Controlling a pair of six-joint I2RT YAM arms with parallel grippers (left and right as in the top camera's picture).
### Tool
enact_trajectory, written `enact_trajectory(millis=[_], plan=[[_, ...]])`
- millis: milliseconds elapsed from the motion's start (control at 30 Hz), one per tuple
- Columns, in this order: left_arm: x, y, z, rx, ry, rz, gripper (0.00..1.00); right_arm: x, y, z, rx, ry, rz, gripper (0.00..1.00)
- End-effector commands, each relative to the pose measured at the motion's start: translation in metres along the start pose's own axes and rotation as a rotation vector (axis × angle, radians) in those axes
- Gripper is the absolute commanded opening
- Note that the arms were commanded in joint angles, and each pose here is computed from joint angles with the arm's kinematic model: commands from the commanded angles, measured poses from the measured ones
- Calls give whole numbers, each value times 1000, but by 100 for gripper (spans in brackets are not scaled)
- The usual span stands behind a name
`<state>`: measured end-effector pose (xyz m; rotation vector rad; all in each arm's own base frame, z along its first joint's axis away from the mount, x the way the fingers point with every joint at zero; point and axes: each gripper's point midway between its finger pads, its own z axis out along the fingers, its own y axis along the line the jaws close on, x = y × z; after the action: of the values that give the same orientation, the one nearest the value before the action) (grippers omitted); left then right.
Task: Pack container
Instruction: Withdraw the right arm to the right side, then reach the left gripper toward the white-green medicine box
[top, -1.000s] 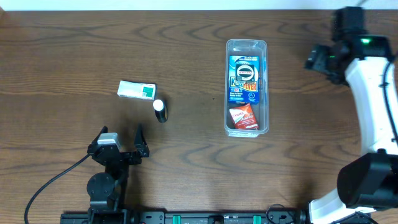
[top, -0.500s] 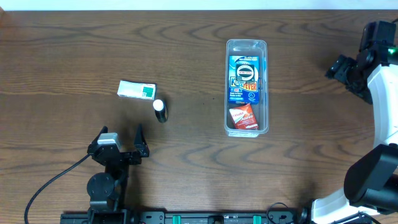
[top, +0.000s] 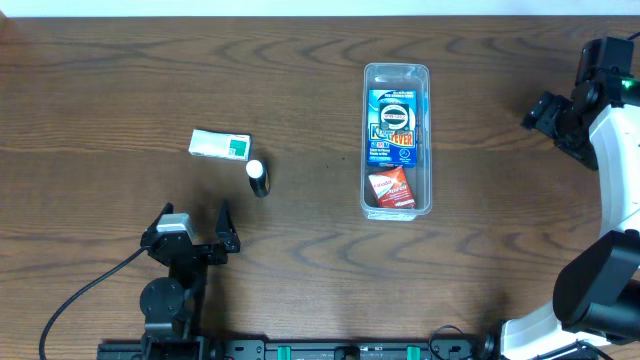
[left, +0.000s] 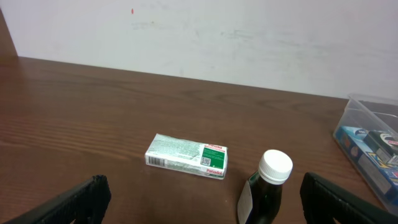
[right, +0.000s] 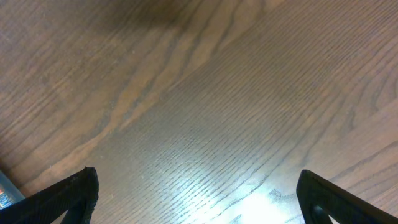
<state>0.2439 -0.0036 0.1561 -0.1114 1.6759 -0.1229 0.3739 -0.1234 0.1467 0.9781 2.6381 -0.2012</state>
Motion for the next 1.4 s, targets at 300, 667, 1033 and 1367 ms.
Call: enact_trajectory(millis=[300,667,1033,1367], plan=[[-61,-37,-17,184,-94,-37,98,1,-2,3,5,6,3,99],[-91,-50,-12,122,598,-69,98,1,-2,3,5,6,3,99],[-135,-32,34,-221,771,-450,98,1,-2,3,5,6,3,99],[-147,-52,70,-227,878,-645,98,1,-2,3,5,6,3,99]])
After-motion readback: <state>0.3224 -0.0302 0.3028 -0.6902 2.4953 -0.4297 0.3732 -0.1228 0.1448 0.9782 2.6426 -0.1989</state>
